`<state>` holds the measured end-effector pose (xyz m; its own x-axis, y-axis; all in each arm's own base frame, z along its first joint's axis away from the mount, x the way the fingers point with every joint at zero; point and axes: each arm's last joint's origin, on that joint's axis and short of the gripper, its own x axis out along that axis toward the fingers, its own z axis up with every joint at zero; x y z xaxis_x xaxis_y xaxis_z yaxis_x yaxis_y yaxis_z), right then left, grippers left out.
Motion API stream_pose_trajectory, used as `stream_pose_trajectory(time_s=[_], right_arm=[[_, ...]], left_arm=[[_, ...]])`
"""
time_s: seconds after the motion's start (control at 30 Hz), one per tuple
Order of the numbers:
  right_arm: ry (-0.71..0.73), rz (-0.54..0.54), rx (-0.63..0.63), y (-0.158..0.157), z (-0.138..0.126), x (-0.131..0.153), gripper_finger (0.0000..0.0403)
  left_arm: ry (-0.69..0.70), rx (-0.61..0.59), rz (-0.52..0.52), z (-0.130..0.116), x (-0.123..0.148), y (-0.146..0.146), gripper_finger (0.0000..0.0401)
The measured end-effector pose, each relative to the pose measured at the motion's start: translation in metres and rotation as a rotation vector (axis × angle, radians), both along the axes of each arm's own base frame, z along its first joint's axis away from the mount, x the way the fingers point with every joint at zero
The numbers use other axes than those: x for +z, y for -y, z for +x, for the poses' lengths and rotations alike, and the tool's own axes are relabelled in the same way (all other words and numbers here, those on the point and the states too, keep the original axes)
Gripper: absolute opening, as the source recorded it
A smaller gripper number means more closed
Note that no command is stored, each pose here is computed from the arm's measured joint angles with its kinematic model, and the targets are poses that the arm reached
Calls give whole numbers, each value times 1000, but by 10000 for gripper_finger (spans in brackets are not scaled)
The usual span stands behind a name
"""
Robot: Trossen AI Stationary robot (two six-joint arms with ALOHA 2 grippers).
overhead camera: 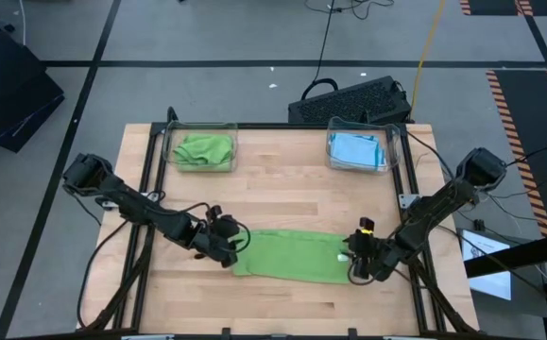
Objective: Fold microfiber towels
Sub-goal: Fold the green microfiber cloth
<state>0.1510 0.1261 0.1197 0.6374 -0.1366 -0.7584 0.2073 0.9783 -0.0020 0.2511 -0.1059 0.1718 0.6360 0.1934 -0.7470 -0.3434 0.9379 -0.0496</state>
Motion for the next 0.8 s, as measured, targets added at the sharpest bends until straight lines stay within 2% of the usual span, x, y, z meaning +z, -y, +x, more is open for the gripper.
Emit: stream_pose_trajectory(time_s=[0.17,0.43,0.6,0.8], right_arm=[[-17,-29,9,1,1,-4,137],[-26,-1,-10,6,5,-1,11],[-11,48,-89,13,4,6,12],[-69,24,-213,26,-4,5,3]], left_arm=[[-4,43,-26,-6,-13,-5,189],[-22,70,-36,-12,-22,-7,189],[-19,54,-27,-11,-21,-7,189],[-19,41,-13,-11,-21,-7,189]])
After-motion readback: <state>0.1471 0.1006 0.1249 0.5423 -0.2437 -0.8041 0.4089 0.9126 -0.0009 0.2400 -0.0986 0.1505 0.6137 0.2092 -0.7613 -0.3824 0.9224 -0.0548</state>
